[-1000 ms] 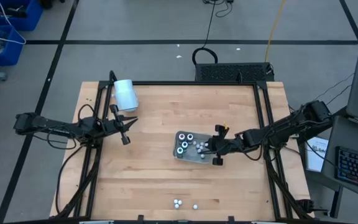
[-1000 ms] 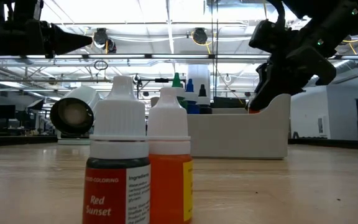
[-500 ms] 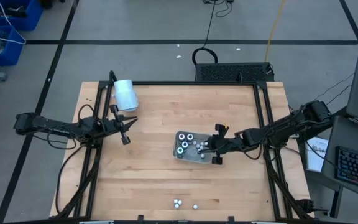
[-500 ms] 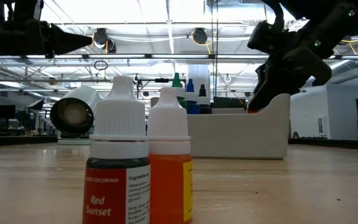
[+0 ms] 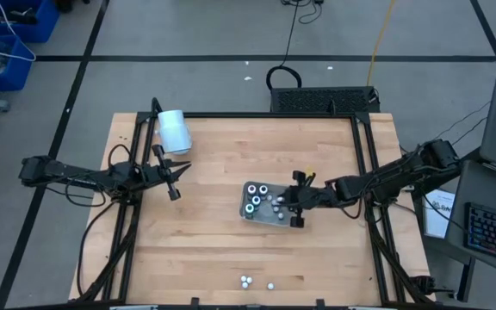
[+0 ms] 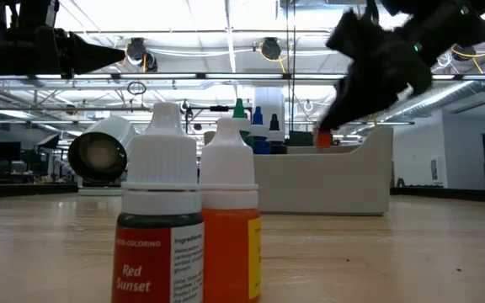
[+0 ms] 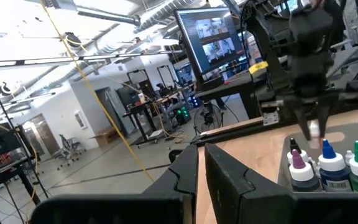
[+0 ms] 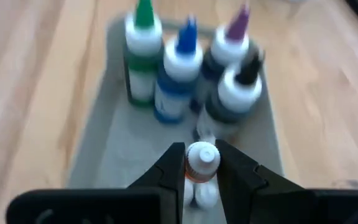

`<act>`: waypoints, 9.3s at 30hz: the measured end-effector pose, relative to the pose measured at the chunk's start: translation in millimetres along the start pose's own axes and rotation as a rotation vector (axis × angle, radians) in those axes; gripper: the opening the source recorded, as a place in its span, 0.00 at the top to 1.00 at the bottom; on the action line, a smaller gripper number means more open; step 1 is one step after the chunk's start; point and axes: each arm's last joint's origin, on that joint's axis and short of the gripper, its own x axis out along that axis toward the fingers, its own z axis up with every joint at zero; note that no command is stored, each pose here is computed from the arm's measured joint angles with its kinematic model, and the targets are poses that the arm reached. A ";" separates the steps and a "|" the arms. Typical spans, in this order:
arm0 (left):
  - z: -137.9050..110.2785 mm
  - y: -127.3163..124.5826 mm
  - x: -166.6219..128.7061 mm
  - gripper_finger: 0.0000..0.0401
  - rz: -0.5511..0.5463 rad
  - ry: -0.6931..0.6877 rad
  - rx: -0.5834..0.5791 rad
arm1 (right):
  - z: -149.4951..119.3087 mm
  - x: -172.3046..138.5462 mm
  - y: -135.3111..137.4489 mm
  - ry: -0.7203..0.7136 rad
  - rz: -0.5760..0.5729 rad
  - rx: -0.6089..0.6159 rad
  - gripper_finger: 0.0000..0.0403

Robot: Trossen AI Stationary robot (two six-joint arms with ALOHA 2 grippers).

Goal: Pick & Place food coloring
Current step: Put the small orange food coloring bottle into the bin, then put the small purple food coloring bottle into the bin

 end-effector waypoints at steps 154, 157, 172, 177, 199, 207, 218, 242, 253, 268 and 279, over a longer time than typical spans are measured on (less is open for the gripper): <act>102.2 -40.1 66.6 0.99 -0.389 0.232 -0.223 | -98.7 -98.7 -63.3 -0.743 0.158 0.061 1.00; 113.0 -65.4 81.7 0.99 -0.439 0.321 -0.169 | -98.7 -98.7 -63.3 -0.742 0.157 0.063 1.00; 135.0 -201.2 156.1 0.95 -0.632 0.705 -0.050 | -102.3 -95.5 -62.6 -0.690 0.168 0.083 1.00; 134.3 -247.9 185.0 0.95 -0.667 0.674 -0.074 | -104.7 -93.6 -62.2 -0.660 0.160 0.055 1.00; 73.1 -328.8 221.9 0.47 -0.746 0.895 -0.349 | -105.8 -92.6 -62.0 -0.646 0.157 0.041 1.00; 60.8 -334.3 216.8 0.47 -0.741 0.981 -0.375 | -105.8 -92.6 -62.0 -0.647 0.159 0.041 1.00; 50.4 -339.6 205.8 0.47 -0.726 1.020 -0.402 | -105.9 -92.6 -61.9 -0.645 0.161 0.044 1.00; 32.9 -354.3 207.4 0.47 -0.783 0.987 -0.426 | -106.1 -92.4 -62.0 -0.643 0.158 0.041 1.00; 32.9 -354.1 207.5 0.47 -0.780 0.986 -0.423 | -106.1 -92.4 -62.0 -0.642 0.158 0.041 1.00; 33.7 -354.2 207.7 0.81 -0.809 0.960 -0.384 | -106.1 -92.4 -62.0 -0.642 0.158 0.041 1.00; 97.3 -304.1 214.0 0.82 -0.764 0.844 -0.216 | -106.7 -92.0 -61.9 -0.635 0.158 0.041 1.00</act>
